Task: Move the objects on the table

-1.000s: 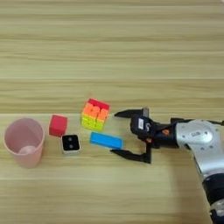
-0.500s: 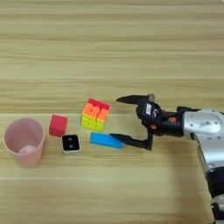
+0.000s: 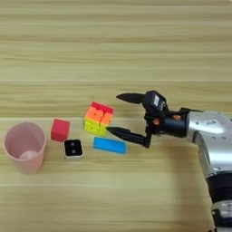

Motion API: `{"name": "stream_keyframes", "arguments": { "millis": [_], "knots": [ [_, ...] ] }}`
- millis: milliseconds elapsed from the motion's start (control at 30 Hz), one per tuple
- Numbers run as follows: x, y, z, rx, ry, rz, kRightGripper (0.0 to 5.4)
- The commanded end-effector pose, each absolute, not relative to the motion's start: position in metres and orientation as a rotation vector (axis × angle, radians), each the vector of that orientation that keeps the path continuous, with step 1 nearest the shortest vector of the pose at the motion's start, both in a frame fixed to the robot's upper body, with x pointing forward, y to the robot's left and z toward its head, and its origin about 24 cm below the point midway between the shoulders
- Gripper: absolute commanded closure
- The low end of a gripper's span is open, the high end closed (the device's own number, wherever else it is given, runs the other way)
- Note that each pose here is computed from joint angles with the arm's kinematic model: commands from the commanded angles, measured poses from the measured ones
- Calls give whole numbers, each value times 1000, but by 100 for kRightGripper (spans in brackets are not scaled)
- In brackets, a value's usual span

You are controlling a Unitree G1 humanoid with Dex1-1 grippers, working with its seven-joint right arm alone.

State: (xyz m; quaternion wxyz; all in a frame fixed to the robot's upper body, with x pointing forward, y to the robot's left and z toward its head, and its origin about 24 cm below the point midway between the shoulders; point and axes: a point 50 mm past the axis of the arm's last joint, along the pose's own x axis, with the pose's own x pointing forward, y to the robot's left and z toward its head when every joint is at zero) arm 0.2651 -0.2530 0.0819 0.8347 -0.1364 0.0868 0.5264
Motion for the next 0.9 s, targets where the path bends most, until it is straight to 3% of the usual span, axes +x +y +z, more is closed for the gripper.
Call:
{"name": "stream_keyframes", "arguments": {
  "millis": [33, 900],
  "knots": [
    [282, -252, 107, -344, 101, 1054, 4],
    [303, -232, 79, -332, 170, 982, 4]
  ]
}}
